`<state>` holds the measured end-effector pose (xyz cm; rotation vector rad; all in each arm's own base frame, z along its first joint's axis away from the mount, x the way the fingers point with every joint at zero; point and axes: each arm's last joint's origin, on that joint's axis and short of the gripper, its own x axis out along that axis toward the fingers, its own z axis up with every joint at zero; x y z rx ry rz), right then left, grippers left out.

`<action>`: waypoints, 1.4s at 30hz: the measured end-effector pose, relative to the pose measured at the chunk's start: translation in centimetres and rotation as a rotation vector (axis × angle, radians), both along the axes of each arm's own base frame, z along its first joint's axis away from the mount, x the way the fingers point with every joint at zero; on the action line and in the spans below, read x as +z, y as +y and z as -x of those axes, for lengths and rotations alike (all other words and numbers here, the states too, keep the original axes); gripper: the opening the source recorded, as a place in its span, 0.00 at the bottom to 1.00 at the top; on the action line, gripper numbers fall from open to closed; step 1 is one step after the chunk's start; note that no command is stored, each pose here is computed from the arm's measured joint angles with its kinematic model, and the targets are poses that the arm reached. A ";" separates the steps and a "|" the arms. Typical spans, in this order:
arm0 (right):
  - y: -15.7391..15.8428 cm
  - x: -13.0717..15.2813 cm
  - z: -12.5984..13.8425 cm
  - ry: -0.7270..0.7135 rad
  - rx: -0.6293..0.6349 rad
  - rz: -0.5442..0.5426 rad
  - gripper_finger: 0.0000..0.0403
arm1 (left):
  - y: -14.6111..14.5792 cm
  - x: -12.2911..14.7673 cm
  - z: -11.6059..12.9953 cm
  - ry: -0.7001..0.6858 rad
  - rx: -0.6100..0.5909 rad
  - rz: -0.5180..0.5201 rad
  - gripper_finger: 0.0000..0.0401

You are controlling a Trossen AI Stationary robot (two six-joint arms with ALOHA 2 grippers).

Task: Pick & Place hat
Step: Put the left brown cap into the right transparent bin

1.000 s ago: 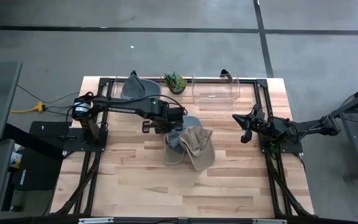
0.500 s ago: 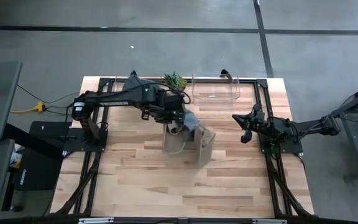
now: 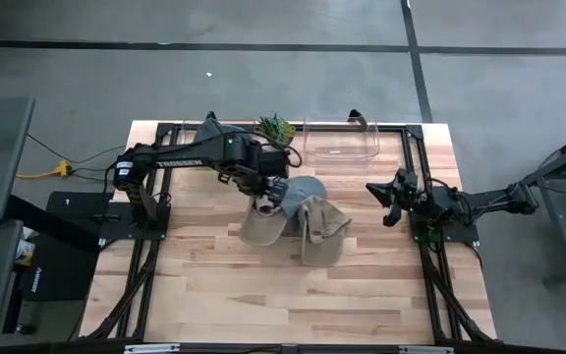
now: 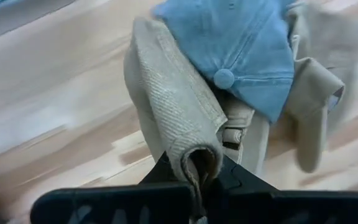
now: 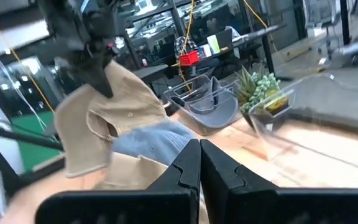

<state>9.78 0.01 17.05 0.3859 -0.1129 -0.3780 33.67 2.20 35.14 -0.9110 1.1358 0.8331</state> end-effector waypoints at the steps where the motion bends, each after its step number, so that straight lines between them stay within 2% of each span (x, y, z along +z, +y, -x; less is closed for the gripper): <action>1: 0.0 0.0 0.0 -0.009 0.001 -0.021 0.00 | 0.0 -0.1 0.3 0.030 0.002 -0.003 0.00; 5: 0.0 0.0 0.0 -0.027 -0.005 -0.065 0.00 | 0.0 -0.2 1.3 0.134 0.012 -0.010 0.00; 16: 0.0 0.0 0.0 -0.023 0.000 -0.065 0.00 | -0.3 0.8 1.2 0.090 -0.021 -0.019 0.00; 20: 0.0 -0.1 0.0 -0.023 0.001 -0.067 0.00 | -0.2 0.8 1.1 0.085 0.024 -0.004 0.00; 26: 0.0 -0.2 0.0 -0.041 0.005 -0.145 0.00 | -0.2 0.8 1.2 0.080 0.079 -0.003 0.00; 33: 0.0 -0.5 -0.3 -0.022 0.004 -0.179 0.00 | 0.0 0.8 1.2 0.073 0.153 -0.058 0.00; 38: 0.1 -0.6 -0.4 0.001 0.004 -0.176 0.00 | 0.0 0.8 1.0 0.067 0.098 -0.079 0.00; 42: 0.1 -0.7 -0.4 0.005 0.004 -0.176 0.00 | 0.0 1.0 0.2 -0.017 0.067 -0.088 0.00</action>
